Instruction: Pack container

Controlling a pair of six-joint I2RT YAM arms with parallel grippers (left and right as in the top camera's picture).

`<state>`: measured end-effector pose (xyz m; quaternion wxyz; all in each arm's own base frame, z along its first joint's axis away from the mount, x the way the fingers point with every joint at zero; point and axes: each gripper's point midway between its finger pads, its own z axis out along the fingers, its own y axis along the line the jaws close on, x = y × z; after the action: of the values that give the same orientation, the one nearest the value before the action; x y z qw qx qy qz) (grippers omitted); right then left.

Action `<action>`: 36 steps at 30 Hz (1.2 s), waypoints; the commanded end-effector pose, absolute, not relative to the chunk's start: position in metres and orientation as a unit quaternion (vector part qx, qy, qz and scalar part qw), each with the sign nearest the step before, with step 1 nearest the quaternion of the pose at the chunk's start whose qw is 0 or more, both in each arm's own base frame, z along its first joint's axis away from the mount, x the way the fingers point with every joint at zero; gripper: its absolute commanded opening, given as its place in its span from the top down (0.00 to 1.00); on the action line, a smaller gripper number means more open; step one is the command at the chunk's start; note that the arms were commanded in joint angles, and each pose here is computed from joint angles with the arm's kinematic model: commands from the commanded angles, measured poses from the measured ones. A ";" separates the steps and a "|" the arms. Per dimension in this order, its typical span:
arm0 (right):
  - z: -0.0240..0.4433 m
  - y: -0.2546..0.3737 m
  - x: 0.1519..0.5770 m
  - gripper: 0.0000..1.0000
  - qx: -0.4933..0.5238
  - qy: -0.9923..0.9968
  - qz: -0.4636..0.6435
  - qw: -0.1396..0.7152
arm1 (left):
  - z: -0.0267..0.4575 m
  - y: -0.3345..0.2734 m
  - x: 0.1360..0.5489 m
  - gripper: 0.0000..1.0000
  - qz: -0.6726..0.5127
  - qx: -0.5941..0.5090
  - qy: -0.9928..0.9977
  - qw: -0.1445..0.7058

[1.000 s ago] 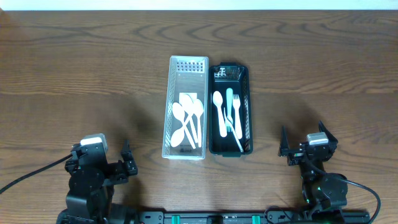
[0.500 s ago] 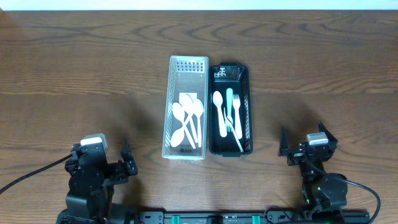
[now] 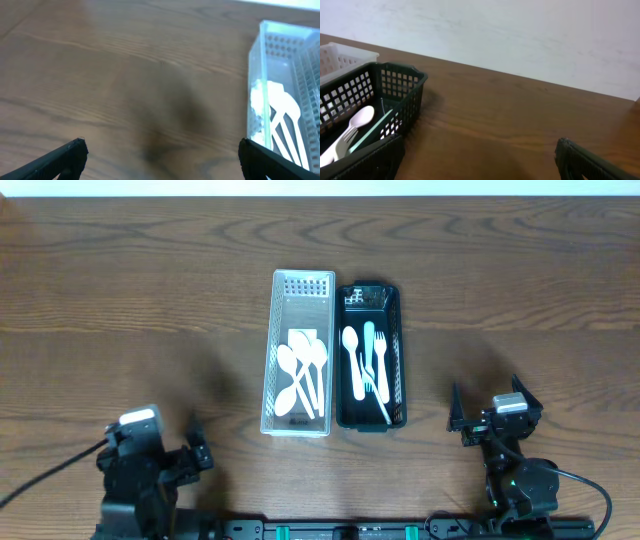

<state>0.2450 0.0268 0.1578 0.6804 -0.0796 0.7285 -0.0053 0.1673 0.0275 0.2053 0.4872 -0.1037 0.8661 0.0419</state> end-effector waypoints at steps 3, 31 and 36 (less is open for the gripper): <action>0.157 0.026 0.245 0.01 -0.084 0.728 -0.010 0.680 | 0.212 0.027 0.170 0.02 0.051 -0.074 0.835 0.543; 0.157 0.026 0.245 0.01 -0.084 0.728 -0.010 0.680 | 0.141 0.032 0.241 0.02 0.068 -0.070 0.751 0.653; 0.157 0.026 0.245 0.01 -0.084 0.728 -0.010 0.680 | 0.140 0.028 0.242 0.02 0.061 -0.063 0.752 0.653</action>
<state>0.2450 0.0268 0.1577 0.6804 -0.0807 0.7284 -0.0061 0.2410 0.0294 0.1583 0.6689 -0.0739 0.7375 0.0568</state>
